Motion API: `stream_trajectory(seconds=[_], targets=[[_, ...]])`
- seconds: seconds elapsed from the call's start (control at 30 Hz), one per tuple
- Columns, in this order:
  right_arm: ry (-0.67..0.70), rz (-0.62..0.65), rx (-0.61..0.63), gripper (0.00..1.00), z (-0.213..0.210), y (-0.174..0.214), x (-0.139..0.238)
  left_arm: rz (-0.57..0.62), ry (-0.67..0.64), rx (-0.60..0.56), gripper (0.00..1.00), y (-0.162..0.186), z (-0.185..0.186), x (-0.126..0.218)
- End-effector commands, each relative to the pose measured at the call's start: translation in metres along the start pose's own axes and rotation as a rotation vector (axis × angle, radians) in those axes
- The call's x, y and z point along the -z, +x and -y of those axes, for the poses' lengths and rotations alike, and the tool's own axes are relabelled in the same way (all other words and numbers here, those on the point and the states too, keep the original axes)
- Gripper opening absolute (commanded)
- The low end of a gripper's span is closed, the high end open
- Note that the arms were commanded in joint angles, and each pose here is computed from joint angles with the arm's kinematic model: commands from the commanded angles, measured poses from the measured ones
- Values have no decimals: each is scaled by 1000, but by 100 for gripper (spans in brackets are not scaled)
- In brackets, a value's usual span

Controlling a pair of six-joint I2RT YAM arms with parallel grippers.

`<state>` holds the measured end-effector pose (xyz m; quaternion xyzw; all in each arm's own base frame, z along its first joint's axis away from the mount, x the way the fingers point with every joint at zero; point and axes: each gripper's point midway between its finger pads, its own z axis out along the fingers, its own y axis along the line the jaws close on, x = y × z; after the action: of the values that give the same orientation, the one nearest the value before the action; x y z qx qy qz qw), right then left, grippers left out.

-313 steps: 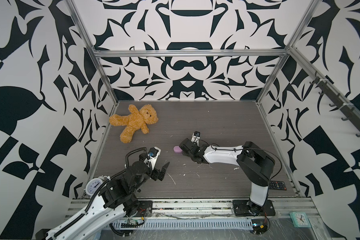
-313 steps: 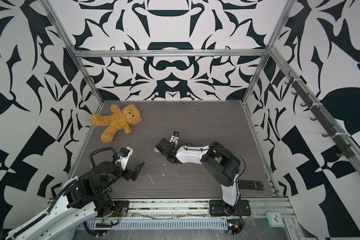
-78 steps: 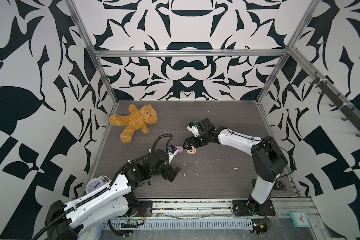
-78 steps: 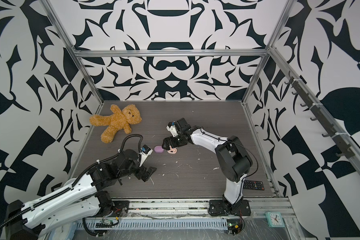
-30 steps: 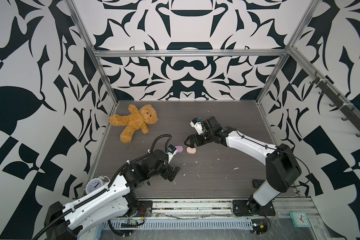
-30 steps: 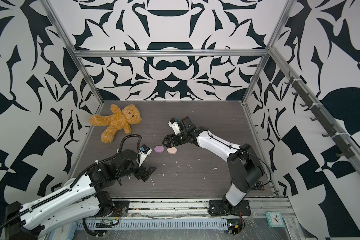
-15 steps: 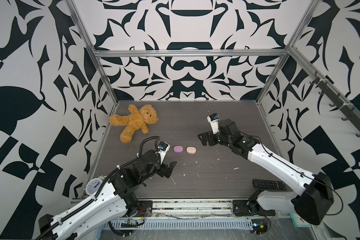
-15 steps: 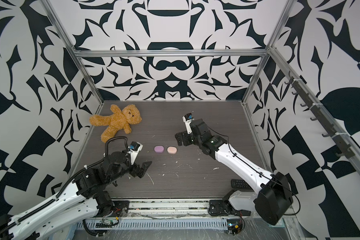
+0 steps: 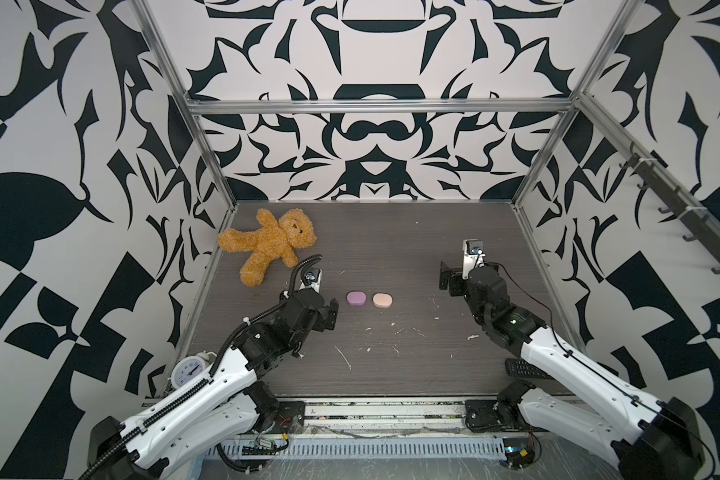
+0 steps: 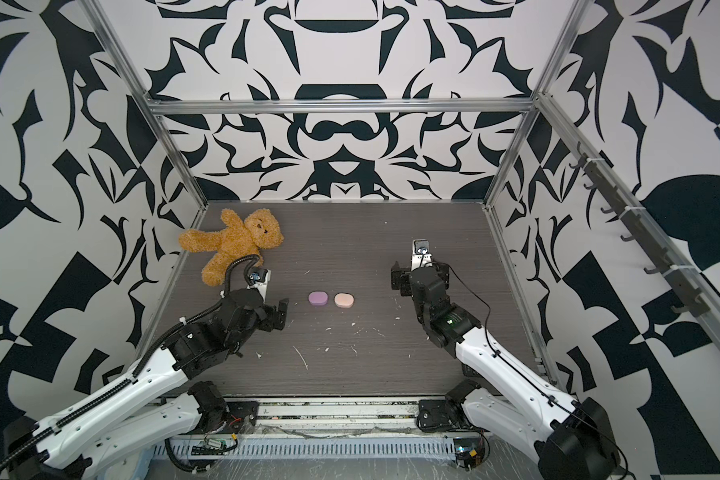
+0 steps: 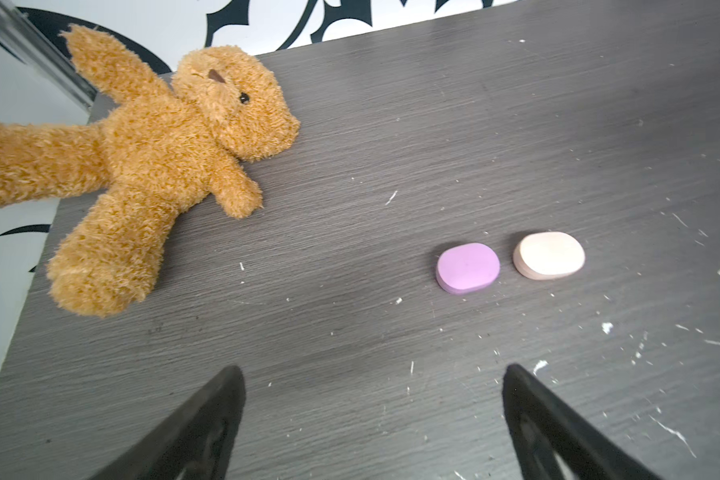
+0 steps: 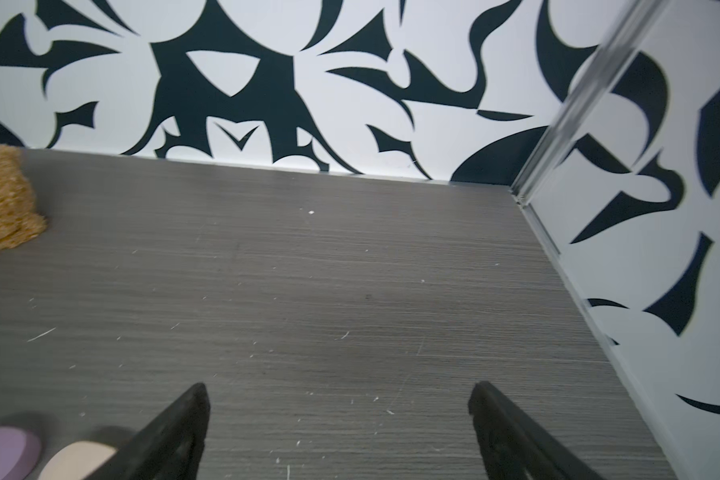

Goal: Insert the wireless bluetooth earbuds into the charging case

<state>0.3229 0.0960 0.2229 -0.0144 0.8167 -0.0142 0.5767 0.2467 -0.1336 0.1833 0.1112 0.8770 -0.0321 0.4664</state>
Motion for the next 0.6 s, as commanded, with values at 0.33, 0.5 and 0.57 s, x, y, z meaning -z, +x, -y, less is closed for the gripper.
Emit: stream_trajectory(seconds=[0.33,0.5,0.57], targets=[[299,-22,7,100,68,22,-29,47,-204,255,99,-7,-86,-44],[393,-35,-23,100,96,30,-34,49,-253,214,99,-8,-100,-60],[403,-48,-29,100,101,35,-37,76,-273,217,99,-7,-112,-67]])
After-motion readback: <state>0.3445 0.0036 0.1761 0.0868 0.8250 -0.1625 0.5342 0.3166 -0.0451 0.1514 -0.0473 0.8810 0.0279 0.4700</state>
